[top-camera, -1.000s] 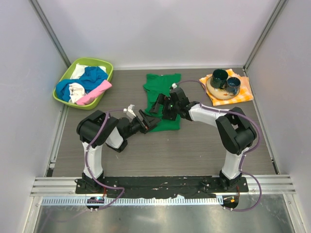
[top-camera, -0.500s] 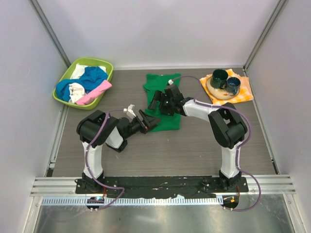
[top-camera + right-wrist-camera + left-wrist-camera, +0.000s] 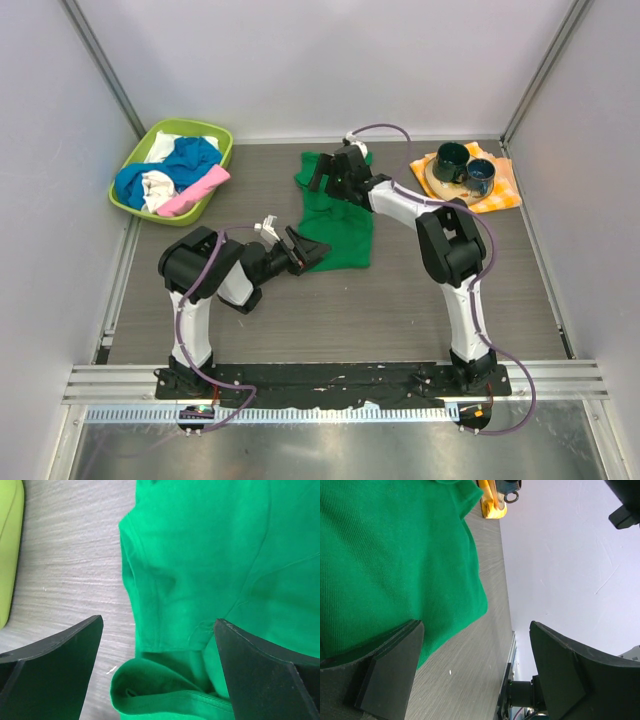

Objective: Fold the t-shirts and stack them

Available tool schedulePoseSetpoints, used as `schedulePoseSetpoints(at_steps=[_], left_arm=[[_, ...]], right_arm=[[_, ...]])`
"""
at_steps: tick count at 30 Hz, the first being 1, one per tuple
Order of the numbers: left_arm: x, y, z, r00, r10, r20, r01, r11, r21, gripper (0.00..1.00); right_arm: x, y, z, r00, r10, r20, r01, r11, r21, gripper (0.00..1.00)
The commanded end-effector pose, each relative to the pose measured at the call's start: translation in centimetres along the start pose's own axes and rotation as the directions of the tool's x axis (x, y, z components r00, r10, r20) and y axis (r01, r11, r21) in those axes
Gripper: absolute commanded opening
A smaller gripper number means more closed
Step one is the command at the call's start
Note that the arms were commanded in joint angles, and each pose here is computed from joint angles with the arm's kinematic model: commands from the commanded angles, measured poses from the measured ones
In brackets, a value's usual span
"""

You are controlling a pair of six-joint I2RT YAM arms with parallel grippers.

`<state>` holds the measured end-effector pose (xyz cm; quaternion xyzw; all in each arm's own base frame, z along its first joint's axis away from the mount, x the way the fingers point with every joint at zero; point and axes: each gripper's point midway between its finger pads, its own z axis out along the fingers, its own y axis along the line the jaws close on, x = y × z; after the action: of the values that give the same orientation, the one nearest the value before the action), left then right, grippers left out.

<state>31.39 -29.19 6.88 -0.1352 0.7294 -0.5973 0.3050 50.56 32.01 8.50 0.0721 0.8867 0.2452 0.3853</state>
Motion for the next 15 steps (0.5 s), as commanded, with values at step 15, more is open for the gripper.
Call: schedulePoseSetpoints(at_steps=[15], left_arm=[[-3.6, -10.6, -2.3, 0.98, 0.191, -0.055, -0.196, 0.972, -0.126, 0.96]], right_arm=[[-6.0, -2.5, -22.9, 0.936, -0.17, 0.308, 0.125, 0.979, 0.161, 0.99]])
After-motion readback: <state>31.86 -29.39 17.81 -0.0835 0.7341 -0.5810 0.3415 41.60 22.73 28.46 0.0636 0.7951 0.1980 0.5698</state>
